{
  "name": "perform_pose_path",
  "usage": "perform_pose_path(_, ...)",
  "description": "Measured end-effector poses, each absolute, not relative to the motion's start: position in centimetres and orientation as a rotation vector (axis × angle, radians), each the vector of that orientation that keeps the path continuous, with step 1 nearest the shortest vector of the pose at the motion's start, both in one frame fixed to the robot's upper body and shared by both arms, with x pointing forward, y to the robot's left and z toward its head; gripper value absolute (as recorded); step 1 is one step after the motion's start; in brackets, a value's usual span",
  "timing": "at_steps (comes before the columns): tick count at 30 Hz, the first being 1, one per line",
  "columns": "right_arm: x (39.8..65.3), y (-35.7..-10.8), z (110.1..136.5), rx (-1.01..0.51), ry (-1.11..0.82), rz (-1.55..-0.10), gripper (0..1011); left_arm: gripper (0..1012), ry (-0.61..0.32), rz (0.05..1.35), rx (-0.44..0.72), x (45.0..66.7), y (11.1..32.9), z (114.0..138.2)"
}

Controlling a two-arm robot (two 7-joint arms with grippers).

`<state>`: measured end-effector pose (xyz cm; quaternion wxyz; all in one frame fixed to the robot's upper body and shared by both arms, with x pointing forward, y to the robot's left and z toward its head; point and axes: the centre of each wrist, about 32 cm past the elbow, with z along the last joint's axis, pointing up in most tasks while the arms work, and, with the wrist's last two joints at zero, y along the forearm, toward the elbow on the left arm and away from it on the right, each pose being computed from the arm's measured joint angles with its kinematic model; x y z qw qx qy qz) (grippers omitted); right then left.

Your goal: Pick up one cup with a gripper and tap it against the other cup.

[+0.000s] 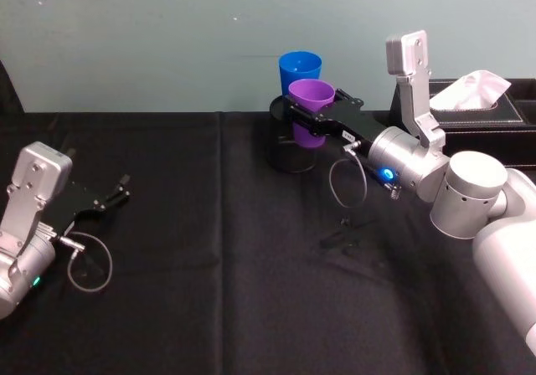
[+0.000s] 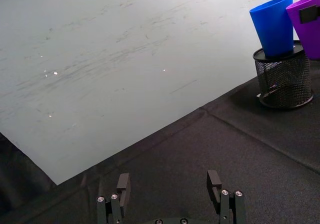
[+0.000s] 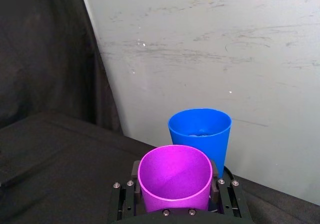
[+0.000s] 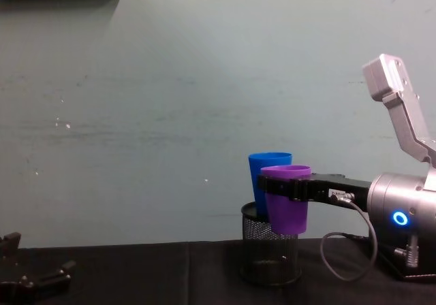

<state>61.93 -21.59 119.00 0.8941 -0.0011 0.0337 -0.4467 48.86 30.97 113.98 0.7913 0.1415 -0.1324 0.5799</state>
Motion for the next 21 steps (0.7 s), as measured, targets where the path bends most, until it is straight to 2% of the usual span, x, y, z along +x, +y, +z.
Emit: perform_pose_path(21,61.93,-21.59,118.99,-0.002,0.07,-0.926,743,1000,-0.285,1.248,0.304,48.86,30.97,113.98)
